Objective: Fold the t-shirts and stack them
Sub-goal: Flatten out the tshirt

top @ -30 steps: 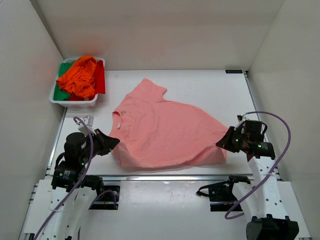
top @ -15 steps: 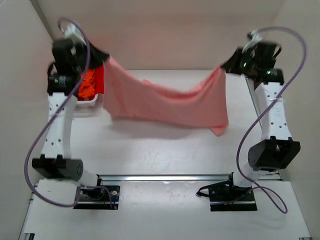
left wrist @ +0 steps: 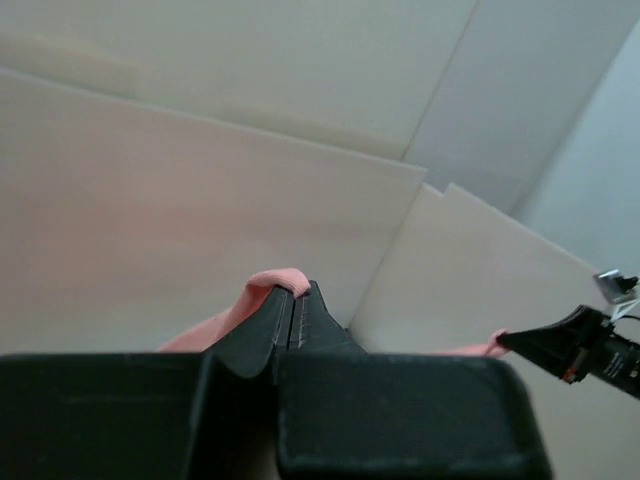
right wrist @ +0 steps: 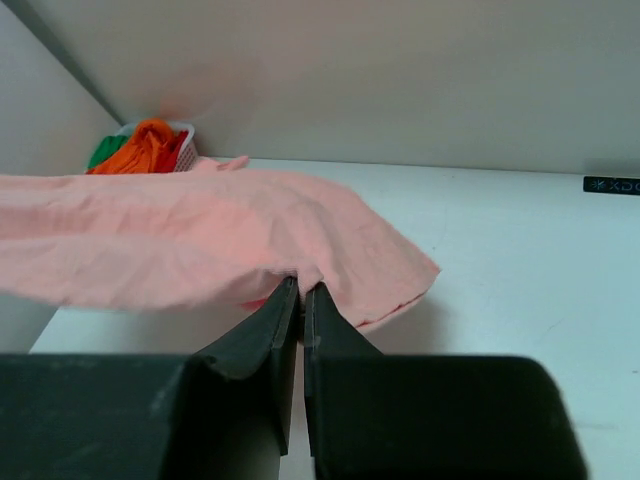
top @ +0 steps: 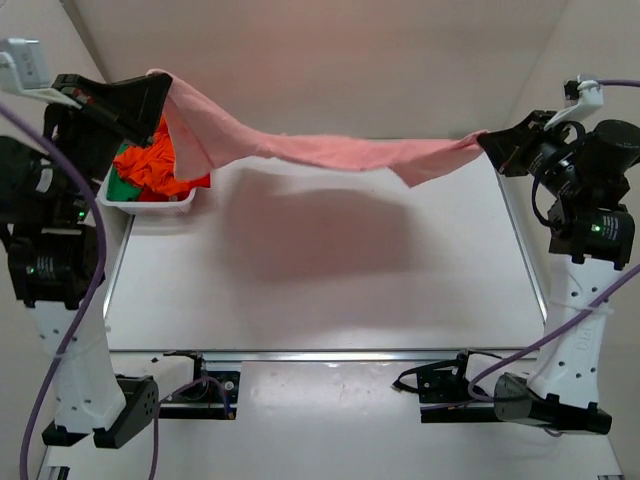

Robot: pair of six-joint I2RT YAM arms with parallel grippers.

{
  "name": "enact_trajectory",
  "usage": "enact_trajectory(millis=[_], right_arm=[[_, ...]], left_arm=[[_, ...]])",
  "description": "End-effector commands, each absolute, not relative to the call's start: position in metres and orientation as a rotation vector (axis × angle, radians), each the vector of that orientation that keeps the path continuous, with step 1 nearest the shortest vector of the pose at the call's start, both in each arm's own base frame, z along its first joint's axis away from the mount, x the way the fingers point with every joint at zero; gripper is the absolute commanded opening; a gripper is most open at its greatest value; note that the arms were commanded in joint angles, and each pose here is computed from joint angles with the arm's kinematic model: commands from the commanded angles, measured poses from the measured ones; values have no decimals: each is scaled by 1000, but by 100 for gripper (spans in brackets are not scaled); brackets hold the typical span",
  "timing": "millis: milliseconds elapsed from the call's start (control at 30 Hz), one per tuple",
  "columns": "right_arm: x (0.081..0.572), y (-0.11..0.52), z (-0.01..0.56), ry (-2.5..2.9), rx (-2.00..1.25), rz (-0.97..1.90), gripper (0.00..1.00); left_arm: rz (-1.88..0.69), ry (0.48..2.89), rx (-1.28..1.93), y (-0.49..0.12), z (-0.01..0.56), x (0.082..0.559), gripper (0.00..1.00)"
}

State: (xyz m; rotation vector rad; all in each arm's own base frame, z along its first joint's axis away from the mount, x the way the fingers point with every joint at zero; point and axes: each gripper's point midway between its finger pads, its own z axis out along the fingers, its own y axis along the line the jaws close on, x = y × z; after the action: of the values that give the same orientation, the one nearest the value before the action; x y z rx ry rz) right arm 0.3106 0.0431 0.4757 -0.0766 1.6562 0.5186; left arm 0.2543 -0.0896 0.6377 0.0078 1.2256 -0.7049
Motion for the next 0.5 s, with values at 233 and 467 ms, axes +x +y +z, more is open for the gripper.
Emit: enact_trajectory(millis=[233, 467], right_arm=[[252, 63, 548, 1483, -179, 517, 0], [306, 54, 537, 1518, -188, 543, 0]], left_arm=[[-721, 1109, -25, -86, 674, 210, 3], [-721, 1218, -27, -87, 642, 280, 3]])
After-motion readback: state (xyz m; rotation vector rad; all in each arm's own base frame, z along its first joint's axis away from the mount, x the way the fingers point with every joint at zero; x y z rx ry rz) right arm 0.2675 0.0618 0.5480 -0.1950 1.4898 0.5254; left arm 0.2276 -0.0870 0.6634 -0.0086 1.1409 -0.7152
